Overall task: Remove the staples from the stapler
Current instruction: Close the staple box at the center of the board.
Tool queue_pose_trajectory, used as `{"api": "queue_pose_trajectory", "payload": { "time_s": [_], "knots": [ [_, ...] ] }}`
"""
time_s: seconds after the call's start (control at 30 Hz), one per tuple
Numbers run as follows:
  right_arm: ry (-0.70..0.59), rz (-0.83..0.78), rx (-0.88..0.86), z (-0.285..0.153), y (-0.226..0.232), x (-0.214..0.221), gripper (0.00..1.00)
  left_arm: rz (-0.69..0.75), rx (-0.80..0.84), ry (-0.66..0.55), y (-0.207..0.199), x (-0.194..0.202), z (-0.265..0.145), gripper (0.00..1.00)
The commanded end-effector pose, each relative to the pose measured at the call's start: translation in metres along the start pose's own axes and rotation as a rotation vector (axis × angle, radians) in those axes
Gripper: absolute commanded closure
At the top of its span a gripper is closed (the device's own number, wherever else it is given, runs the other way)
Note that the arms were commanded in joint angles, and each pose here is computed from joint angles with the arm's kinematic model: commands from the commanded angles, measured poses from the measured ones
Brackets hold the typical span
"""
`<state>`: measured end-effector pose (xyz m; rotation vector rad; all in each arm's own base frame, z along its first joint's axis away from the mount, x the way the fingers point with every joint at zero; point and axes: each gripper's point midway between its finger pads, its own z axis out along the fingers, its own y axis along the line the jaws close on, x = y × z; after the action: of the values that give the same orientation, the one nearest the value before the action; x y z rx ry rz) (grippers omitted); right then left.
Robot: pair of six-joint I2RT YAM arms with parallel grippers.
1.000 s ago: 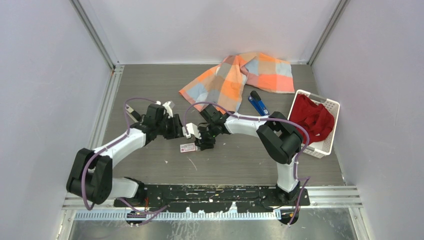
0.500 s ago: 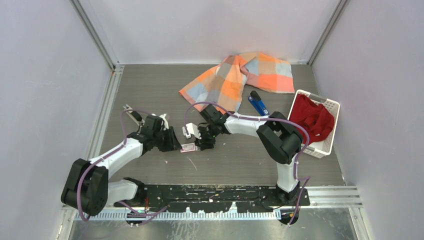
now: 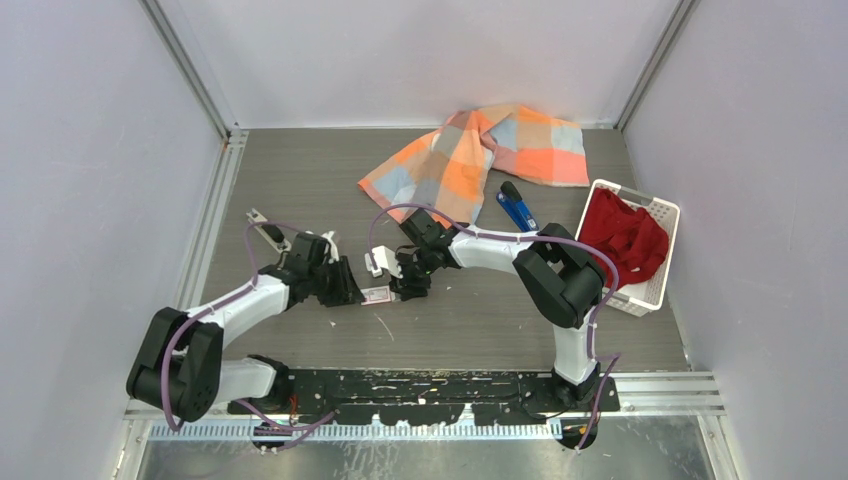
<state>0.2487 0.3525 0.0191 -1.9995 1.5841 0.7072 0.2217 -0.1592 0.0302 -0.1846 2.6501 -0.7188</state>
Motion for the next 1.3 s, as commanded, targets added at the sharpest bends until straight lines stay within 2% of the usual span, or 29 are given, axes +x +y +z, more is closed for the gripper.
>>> {"api": "queue_pose_trajectory", "payload": {
  "time_s": [0.0,0.73,1.27],
  "knots": [
    [0.128,0.017,0.017,0.001,0.003,0.035,0.58,0.0,0.025,-0.026,-0.004,-0.007,0.001,0.7],
    [0.123,0.03,0.019,-0.003,0.002,0.038,0.58,-0.01,0.014,0.02,0.0,-0.002,0.011,0.77],
    [0.132,0.026,0.034,-0.005,-0.001,0.039,0.58,-0.022,0.021,0.014,-0.002,-0.004,0.014,1.0]
  ]
}}
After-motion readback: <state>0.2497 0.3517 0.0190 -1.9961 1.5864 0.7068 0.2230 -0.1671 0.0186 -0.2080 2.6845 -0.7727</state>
